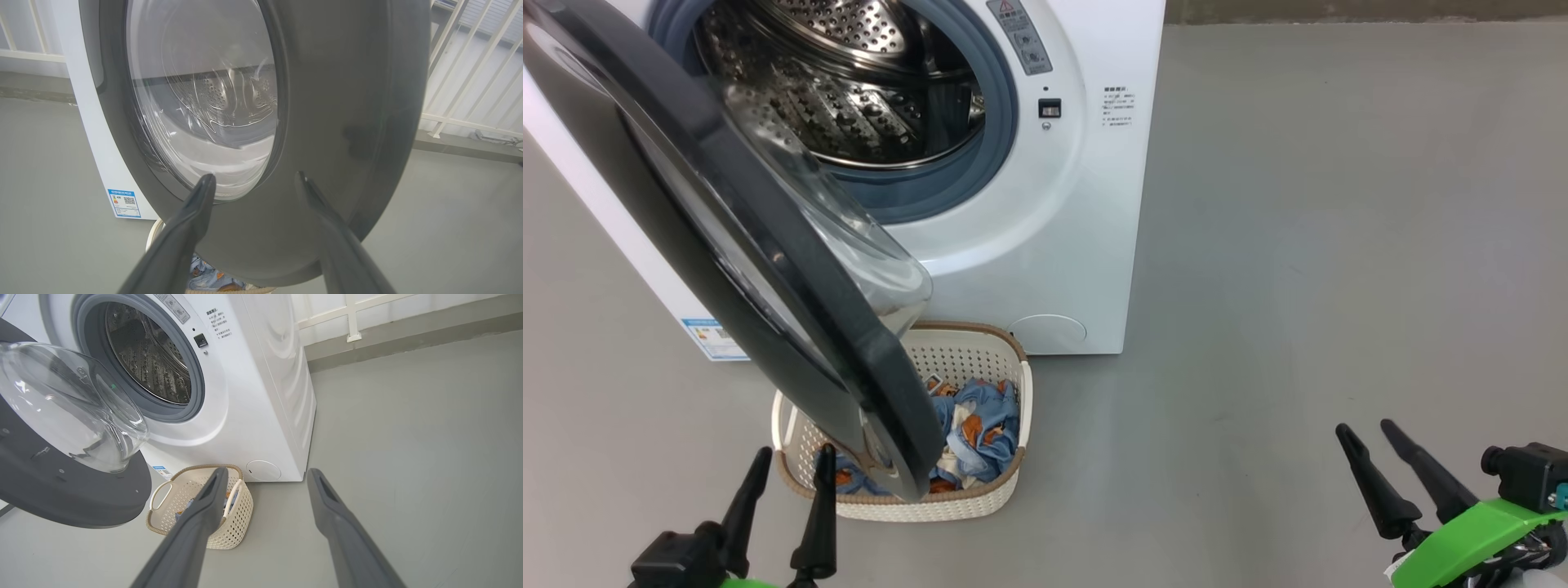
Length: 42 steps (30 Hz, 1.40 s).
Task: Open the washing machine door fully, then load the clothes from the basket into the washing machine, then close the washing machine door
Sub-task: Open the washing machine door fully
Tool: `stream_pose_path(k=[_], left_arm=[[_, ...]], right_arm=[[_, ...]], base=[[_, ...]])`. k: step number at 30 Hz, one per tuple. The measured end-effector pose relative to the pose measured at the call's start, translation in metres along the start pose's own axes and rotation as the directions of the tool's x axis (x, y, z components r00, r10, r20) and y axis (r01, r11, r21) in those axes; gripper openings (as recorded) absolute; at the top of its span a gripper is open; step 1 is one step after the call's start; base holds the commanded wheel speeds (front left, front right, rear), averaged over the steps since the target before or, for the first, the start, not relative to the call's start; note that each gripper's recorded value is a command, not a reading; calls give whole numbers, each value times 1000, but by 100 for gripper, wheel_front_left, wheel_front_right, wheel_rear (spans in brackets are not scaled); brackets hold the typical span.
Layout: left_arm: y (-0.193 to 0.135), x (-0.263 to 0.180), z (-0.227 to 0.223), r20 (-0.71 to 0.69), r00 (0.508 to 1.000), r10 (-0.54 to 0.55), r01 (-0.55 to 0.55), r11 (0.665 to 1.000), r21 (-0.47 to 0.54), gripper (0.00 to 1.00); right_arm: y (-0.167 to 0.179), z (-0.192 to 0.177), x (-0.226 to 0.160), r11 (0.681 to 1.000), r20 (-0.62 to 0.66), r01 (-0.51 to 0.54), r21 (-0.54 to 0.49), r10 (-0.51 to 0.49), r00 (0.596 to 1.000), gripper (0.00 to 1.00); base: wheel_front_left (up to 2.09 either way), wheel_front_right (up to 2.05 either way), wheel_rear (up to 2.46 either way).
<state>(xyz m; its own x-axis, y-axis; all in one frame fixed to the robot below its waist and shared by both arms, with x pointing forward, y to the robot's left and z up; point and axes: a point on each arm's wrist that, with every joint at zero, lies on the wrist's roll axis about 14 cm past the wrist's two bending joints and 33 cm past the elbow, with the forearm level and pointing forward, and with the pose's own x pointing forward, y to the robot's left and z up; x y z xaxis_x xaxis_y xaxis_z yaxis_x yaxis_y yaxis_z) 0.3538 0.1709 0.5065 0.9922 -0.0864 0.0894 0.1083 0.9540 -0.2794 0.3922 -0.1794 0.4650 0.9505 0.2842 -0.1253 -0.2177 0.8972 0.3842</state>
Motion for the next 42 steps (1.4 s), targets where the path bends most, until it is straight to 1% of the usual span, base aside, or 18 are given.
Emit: stream_pose_path(k=[5,14,16,20,26,27,28,29,31,33,37,39,42], left_arm=[[0,0,2,7,1000,0,0,1000,1,100],[2,1,2,7,1000,4,-4,1000,8,100],[3,2,1,4,1000,7,-7,1000,8,100],[4,2,0,-1,1000,10,-10,1000,7,100],[4,3,-1,-2,1000,15,-15,1000,2,100],[4,3,-1,-2,1000,16,-16,1000,2,67],[5,3,0,3,1000,21,-21,1000,1,37],[7,4,3,13,1000,27,-27,1000,0,0],[10,8,15,52,998,37,-37,999,1,0],[14,14,37,124,991,50,-50,999,-1,0],[14,21,91,288,956,49,-52,999,1,0],[4,21,118,370,929,20,-25,1000,8,0],[-25,20,149,464,884,-58,57,998,17,0]], right_arm=[[4,13,-2,997,62,1,-73,3,998,100],[-8,26,-10,985,137,75,-156,-53,989,100],[-14,23,-14,982,140,104,-159,-82,987,100],[-17,10,-19,982,119,129,-138,-113,986,100],[-17,9,-19,982,121,136,-134,-120,985,100],[-17,9,-19,981,122,137,-136,-120,985,100],[-17,10,-19,981,123,138,-137,-121,985,100],[-18,10,-19,981,125,139,-138,-122,985,100],[-19,12,-18,979,128,142,-144,-124,984,100],[-19,13,-17,977,130,141,-160,-121,984,100],[-17,14,-15,978,135,138,-159,-117,984,100],[-17,14,-15,978,134,136,-159,-115,984,100],[-16,14,-15,978,135,135,-160,-114,984,100]], base=[[0,0,0],[0,0,0],[0,0,0],[0,0,0],[0,0,0],[0,0,0],[0,0,0],[0,0,0],[0,0,0],[0,0,0],[0,0,0],[0,0,0],[0,0,0]])
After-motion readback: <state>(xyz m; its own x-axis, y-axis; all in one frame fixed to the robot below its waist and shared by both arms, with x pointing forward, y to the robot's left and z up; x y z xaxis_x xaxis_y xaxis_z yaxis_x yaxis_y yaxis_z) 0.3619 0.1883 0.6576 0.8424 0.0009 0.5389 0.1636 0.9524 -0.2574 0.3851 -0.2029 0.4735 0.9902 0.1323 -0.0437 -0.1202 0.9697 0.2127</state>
